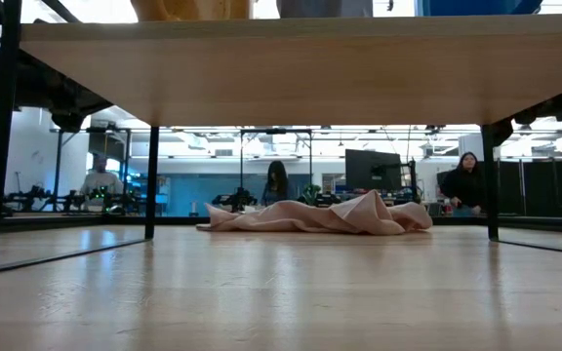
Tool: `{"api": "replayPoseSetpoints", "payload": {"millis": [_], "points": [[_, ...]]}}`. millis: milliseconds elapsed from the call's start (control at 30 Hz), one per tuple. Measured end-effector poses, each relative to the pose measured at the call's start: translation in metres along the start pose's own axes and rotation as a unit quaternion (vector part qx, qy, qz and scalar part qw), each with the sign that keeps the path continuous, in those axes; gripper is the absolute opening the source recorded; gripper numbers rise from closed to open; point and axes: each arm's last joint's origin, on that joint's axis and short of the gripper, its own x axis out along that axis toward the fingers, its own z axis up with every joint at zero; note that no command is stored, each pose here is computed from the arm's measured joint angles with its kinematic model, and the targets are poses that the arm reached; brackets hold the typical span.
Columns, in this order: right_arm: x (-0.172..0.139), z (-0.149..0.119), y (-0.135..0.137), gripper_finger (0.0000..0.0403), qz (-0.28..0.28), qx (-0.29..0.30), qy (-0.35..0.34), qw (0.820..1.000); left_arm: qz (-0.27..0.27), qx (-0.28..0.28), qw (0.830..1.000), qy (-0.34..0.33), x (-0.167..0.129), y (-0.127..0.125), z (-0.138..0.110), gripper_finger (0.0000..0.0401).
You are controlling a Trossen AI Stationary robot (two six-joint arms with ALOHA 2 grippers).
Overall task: Stack small to large cups/mugs on shelf
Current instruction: Return to Home Position
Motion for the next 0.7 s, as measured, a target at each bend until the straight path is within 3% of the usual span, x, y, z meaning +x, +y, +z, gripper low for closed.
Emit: {"api": "replayPoseSetpoints", "payload": {"millis": [700], "points": [[0.0000,0.0000,0.0000,0.0128,0.000,0.000,0.000,1.000,0.000,0.000,1.000,0.000,0.0000,0.0000,0.0000,0.0000]]}}
